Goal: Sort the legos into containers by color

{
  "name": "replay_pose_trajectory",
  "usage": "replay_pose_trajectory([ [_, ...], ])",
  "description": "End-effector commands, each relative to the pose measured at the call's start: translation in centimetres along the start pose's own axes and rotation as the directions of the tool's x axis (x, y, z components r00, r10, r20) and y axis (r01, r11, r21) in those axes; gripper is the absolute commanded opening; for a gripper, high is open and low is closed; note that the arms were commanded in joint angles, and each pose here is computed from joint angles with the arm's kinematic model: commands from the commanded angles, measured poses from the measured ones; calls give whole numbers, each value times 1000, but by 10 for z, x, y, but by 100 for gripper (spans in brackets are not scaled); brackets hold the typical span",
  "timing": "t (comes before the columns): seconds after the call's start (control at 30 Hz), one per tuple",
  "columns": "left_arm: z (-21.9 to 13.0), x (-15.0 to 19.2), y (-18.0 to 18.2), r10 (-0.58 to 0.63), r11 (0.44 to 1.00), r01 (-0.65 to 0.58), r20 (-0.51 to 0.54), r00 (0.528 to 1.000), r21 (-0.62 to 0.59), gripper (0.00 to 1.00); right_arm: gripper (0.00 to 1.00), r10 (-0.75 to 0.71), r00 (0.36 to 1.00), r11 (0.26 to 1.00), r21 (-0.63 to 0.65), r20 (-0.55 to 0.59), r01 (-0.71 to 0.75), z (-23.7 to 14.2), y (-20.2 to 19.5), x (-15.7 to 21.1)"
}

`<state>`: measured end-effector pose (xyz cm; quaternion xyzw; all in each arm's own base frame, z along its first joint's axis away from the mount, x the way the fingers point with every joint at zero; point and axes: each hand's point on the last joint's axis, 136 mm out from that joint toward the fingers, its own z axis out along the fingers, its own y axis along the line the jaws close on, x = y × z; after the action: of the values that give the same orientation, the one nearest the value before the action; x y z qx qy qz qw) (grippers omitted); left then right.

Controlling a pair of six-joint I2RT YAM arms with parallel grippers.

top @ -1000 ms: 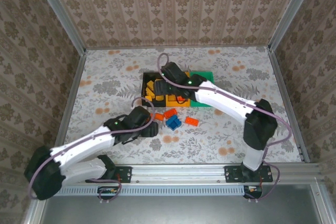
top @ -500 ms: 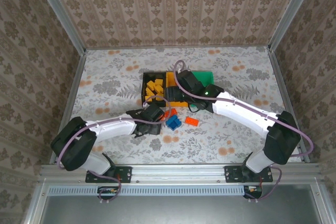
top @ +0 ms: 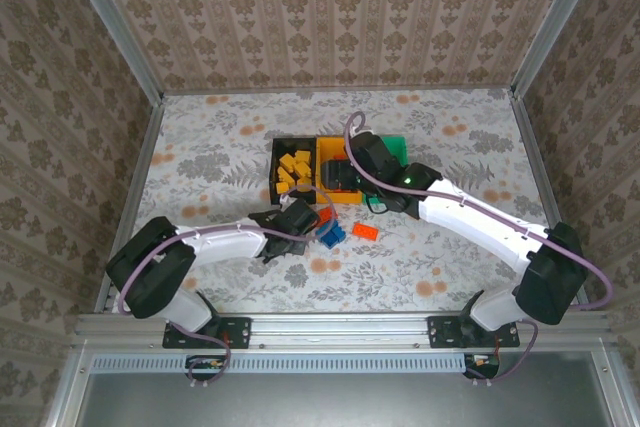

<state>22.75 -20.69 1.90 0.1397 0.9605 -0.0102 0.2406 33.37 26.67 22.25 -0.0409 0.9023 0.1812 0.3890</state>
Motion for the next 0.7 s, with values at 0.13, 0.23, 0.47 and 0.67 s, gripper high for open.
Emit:
replay_pose_trajectory([
  [0.13, -31, -4, -15, 49, 999, -50, 49, 998, 17, 33, 80, 65, 996, 993, 92, 68, -71, -15, -36, -7],
  [0.23, -52, -18, -37, 70, 994, -78, 94, 993, 73, 33, 80, 103, 991, 982, 149, 87, -116, -22, -65, 0],
  [0.47, -77, -82, -107, 101, 966, -146, 207, 973, 214, 34, 80, 222, 967, 925, 287, 122, -248, -49, -143, 36],
  [0.67, -70, -159, -155, 107, 943, -188, 285, 953, 276, 34, 80, 269, 955, 897, 328, 126, -296, -66, -170, 65],
])
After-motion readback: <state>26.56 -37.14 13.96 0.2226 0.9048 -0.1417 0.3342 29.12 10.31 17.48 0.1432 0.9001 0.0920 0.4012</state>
